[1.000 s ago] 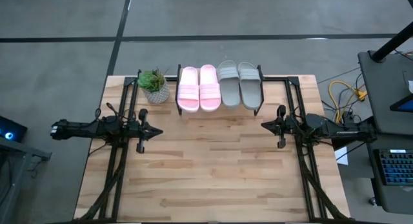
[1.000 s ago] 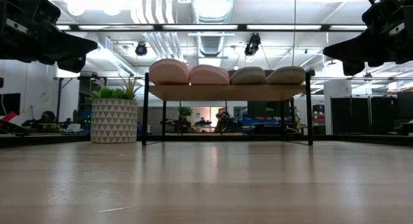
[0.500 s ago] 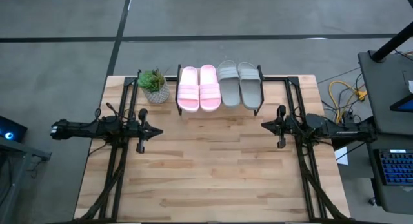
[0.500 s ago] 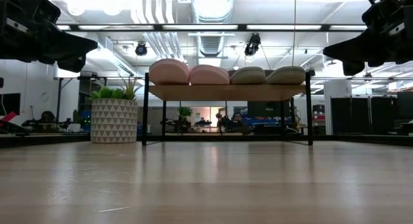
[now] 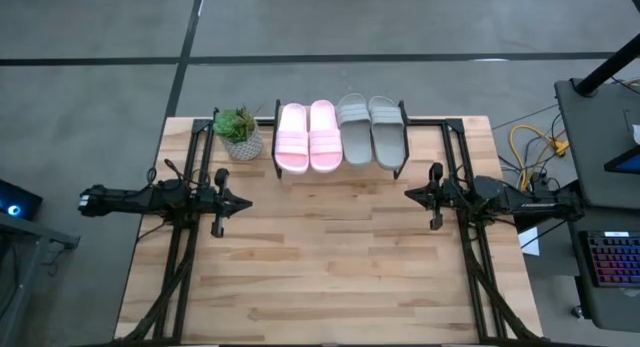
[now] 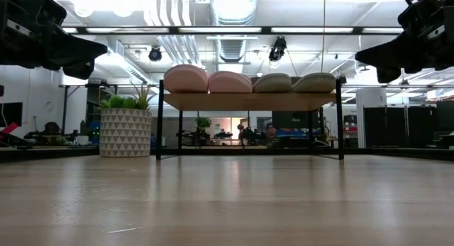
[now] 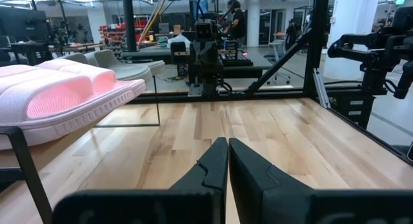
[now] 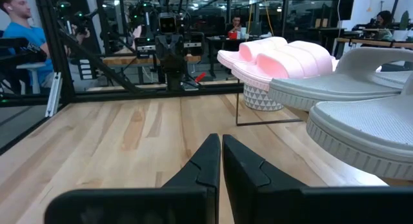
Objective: Pick and place slides into the shelf
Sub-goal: Return to Home Position
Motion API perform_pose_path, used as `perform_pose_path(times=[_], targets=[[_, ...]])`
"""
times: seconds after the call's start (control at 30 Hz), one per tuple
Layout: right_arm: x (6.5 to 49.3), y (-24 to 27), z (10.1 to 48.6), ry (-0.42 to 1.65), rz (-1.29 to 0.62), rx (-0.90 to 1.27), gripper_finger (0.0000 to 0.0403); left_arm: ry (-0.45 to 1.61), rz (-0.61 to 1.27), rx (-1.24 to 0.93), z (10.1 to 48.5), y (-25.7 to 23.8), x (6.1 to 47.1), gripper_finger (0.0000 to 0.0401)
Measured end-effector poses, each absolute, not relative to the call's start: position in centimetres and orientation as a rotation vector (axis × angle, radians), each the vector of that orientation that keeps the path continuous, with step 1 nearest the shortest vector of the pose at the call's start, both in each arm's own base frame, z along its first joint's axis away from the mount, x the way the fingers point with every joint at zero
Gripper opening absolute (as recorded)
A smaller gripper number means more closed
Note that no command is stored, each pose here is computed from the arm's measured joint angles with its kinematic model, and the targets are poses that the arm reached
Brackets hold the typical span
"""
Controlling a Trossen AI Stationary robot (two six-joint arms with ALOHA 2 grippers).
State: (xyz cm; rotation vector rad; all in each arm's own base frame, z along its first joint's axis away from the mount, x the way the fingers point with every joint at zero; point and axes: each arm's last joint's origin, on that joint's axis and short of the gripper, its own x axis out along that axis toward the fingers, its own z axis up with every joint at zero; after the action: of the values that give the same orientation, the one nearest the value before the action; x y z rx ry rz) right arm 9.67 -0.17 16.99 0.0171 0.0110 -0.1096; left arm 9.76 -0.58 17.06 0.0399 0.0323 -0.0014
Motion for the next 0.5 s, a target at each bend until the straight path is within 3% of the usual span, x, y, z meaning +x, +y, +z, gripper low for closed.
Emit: perform_pose_path(times=[0.5], targets=[[9.67, -0.17, 17.00, 0.010, -0.110, 0.025, 0.0009, 0.033, -0.001, 0.040, 17.06, -0.58, 9.76, 0.0000]])
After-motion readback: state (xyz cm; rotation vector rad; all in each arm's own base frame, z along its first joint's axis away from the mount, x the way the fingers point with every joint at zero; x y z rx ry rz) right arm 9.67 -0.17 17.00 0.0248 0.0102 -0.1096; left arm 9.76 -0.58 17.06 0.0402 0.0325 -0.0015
